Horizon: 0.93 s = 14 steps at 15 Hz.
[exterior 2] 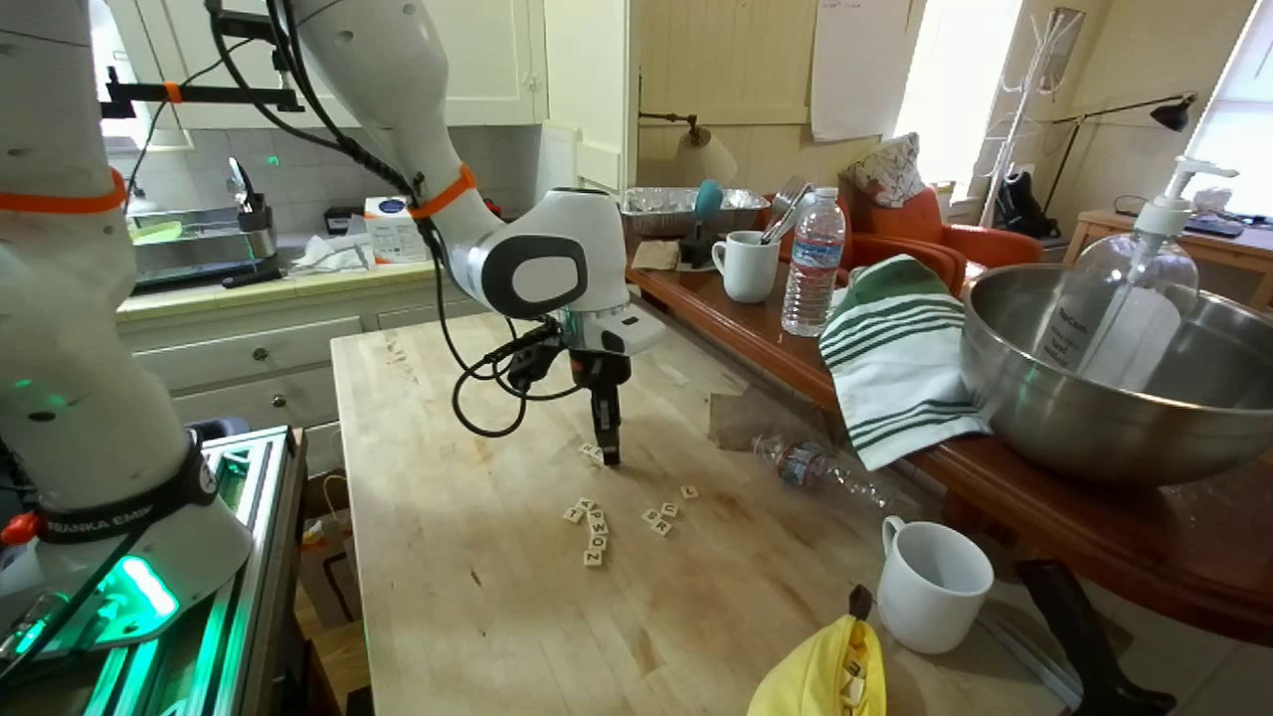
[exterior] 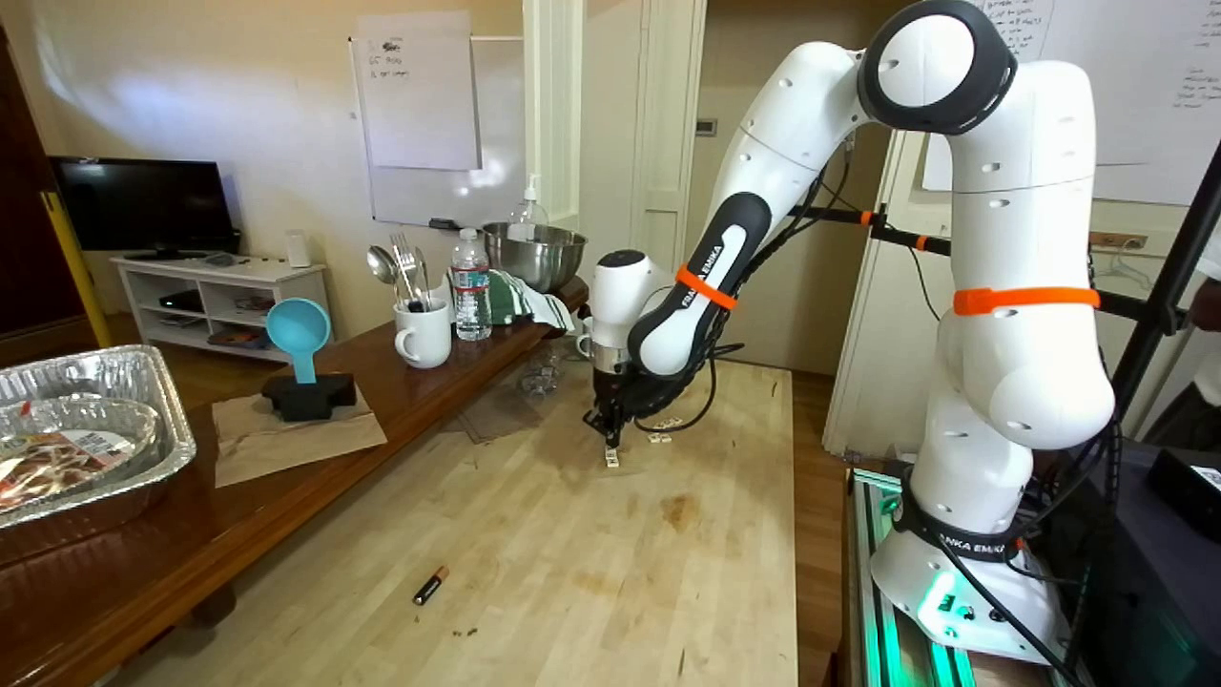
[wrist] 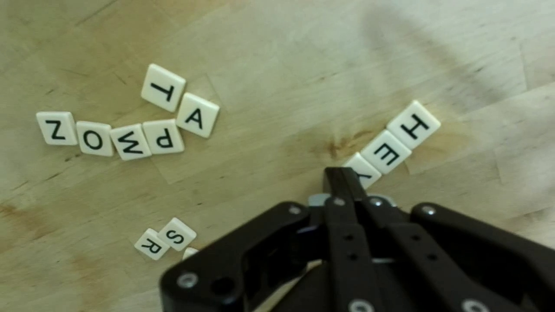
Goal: Use the tile letters to spell the word hey
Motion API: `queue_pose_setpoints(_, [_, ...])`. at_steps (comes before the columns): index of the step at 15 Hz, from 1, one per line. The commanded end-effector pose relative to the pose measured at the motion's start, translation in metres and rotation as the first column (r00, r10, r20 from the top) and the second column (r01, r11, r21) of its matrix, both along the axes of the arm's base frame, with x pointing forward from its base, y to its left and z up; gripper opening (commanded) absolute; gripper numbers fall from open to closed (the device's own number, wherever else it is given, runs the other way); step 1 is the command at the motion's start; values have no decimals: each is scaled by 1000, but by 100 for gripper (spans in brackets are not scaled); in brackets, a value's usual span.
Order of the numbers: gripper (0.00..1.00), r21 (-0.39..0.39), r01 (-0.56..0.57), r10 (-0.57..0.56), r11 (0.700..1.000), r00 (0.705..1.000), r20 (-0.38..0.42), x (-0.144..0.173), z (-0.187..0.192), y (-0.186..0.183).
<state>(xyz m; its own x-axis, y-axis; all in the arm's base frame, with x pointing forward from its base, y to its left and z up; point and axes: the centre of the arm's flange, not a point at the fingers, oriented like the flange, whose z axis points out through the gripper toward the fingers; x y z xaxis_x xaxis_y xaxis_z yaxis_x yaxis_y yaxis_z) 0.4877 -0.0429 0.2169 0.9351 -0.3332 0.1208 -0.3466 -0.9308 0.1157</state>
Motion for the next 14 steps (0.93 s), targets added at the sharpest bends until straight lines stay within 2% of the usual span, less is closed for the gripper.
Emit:
queue_pose_setpoints(1, [0,5,25,-25,1000,1000,-8,2,-2,2])
queue_pose_setpoints(9, [0,3,-2,1,1000,999,32,0,17,1])
queue_pose_setpoints(14, [0,40,-125,124,991,991,42,-2,27,4])
